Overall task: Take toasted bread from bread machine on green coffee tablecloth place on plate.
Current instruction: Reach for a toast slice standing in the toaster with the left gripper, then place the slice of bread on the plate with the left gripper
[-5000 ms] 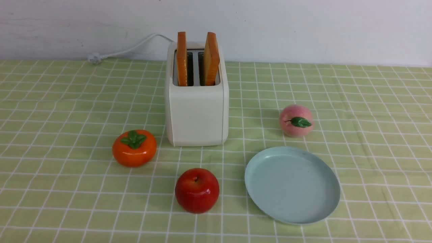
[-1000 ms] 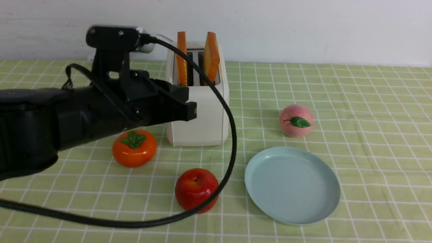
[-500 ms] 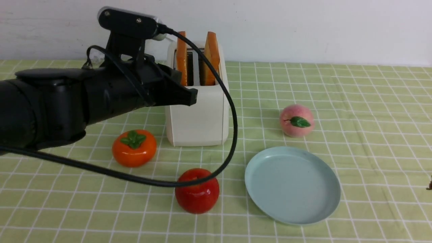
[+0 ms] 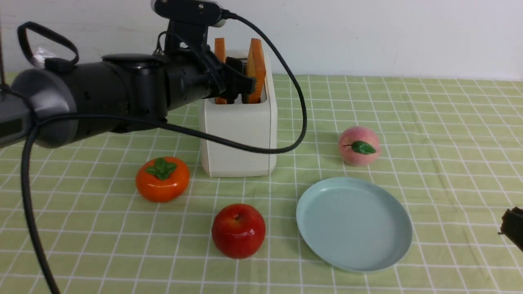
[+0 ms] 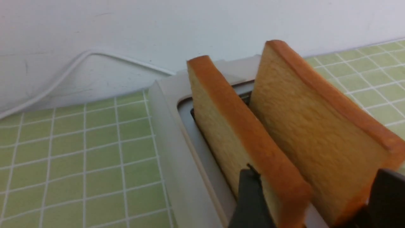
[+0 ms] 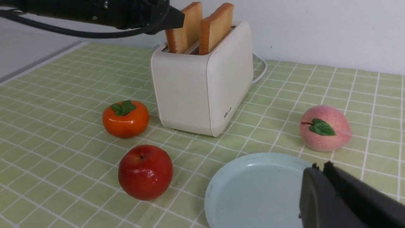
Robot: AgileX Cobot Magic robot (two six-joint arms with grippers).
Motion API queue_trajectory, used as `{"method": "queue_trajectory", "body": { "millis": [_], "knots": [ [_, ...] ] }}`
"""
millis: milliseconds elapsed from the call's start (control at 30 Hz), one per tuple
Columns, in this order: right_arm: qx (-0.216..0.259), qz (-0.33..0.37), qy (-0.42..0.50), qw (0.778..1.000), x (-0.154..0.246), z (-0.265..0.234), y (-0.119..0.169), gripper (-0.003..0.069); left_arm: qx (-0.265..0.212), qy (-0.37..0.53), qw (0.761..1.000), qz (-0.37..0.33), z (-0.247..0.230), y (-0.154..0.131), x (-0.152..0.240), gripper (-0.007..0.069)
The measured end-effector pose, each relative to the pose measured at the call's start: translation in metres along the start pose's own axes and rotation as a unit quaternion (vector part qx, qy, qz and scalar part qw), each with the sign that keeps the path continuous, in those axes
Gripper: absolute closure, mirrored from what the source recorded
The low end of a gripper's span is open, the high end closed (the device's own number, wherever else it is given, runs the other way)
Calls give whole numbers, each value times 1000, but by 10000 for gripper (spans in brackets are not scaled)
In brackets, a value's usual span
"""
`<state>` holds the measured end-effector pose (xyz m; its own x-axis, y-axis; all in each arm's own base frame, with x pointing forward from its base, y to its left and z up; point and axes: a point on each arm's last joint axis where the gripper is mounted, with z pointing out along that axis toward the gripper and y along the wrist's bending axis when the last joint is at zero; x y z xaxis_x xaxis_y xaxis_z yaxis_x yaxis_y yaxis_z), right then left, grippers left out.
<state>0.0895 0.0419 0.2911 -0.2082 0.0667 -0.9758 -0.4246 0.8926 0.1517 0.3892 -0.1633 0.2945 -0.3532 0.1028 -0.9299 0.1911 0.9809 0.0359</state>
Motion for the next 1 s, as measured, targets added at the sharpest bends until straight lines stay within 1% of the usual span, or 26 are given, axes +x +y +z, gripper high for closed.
{"method": "queue_trajectory", "body": {
  "millis": [67,167,200,233,267,300,400,467,533,667,800,900,933,1000],
  "knots": [
    [-1,0,1,1000,0,0,0,637,-8,2,1000,-3,12,-2,1,162],
    [-1,-1,1,1000,0,0,0,634,-7,4,1000,-4,27,-6,2,192],
    [-1,-1,1,1000,0,0,0,634,-6,4,1000,-4,32,-7,2,207],
    [-1,-1,0,1000,0,0,0,632,-8,4,1000,-4,36,-8,3,239],
    [-2,0,0,1000,0,0,0,631,-8,4,1000,-4,36,-8,3,245],
    [-2,0,0,1000,0,0,0,629,-13,3,1000,-5,39,-8,3,294],
    [-1,0,0,1000,0,0,0,626,-21,3,1000,-5,41,-7,2,389],
    [1,-1,-2,1000,0,0,0,626,-25,3,1000,-6,40,-6,2,470],
    [3,-2,-4,1000,-1,0,-1,626,-26,4,1000,-6,40,-6,2,516],
    [4,-9,-4,1000,-1,0,-1,626,-34,1,999,-9,39,-4,0,519],
    [4,-10,-4,1000,-1,0,-1,624,-41,-15,999,-17,28,-1,-14,519],
    [2,-8,-12,1000,-5,-1,0,624,-38,-69,996,-35,-10,7,-52,519],
    [2,-8,-14,1000,-6,-1,0,624,-38,-73,996,-36,-13,7,-55,519],
    [1,-11,-23,1000,-12,-3,2,624,-26,-126,990,-51,-53,14,-88,519]
  ]
}}
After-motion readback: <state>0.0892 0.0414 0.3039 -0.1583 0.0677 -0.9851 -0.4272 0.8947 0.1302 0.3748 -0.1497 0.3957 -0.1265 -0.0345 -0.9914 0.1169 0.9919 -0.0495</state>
